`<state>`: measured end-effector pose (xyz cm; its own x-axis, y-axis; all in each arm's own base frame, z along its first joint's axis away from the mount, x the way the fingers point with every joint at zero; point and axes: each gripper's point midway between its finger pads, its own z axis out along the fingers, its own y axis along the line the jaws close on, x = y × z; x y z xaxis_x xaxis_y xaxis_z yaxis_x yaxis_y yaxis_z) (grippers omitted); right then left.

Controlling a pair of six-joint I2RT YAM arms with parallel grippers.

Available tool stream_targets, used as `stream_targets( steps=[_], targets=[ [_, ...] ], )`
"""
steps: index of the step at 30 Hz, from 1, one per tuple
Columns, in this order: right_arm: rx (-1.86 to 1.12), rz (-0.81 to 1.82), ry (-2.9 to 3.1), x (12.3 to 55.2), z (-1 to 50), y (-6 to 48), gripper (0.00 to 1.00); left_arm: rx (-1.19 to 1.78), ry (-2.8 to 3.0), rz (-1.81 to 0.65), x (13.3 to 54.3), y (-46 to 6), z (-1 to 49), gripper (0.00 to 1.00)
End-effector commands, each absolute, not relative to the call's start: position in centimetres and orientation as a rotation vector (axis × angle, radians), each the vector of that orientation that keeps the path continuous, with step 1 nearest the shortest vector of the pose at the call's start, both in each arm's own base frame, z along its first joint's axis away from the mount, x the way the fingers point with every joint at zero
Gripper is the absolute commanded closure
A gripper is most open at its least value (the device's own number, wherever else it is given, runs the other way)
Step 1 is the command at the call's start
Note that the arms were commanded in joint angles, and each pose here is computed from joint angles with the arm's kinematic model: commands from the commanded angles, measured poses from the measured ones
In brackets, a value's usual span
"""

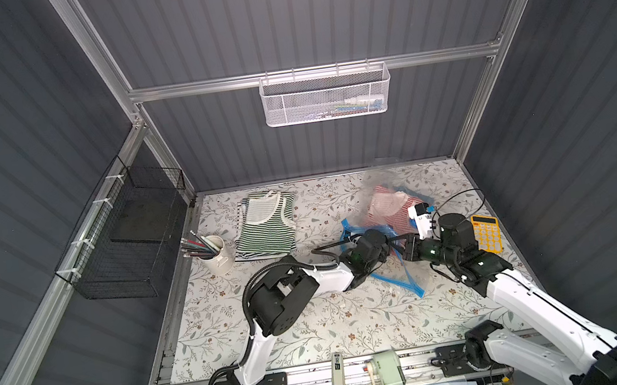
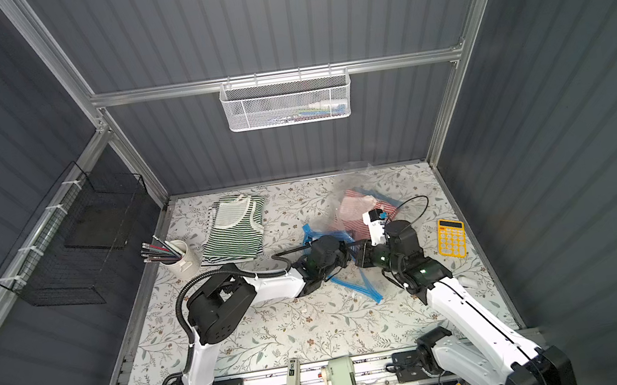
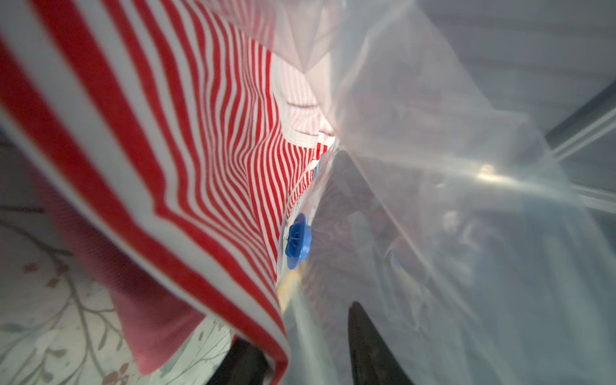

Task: Take the tank top out of the vacuum bag
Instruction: Take out the tank top from the vacuum bag.

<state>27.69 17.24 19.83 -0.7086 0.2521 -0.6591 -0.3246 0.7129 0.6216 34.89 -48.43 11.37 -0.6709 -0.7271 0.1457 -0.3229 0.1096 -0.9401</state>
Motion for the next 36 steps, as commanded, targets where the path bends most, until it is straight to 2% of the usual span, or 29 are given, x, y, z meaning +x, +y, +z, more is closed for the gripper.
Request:
stream_targets(
  steps=[1, 15, 17, 23, 31, 36],
  targets=[
    [-0.061, 0.982, 2.172, 27.2, 19.2, 17.5, 1.0, -1.076, 2.088, -1.571, 34.9, -48.6, 8.4, 0.59],
    [-0.066, 0.981, 2.173, 27.3, 19.2, 17.6, 1.0, -1.06, 2.169, -1.457, 33.7, -47.7, 5.9, 0.59],
    [-0.063, 0.981, 2.174, 27.4, 19.1, 17.6, 1.0, -1.067, 2.172, -1.447, 33.7, -47.6, 5.4, 0.65],
    [-0.067, 0.977, 2.174, 27.3, 19.4, 17.5, 1.0, -1.065, 2.119, -1.487, 34.8, -48.1, 6.0, 0.99],
    [-0.046, 0.914, 2.159, 28.4, 20.4, 17.0, 1.0, -0.89, 2.12, -1.52, 34.3, -48.2, 10.8, 1.0],
    [-0.069, 0.875, 2.158, 29.0, 21.2, 16.9, 1.0, -0.829, 2.147, -1.514, 31.3, -47.1, 13.1, 1.0]
  ],
)
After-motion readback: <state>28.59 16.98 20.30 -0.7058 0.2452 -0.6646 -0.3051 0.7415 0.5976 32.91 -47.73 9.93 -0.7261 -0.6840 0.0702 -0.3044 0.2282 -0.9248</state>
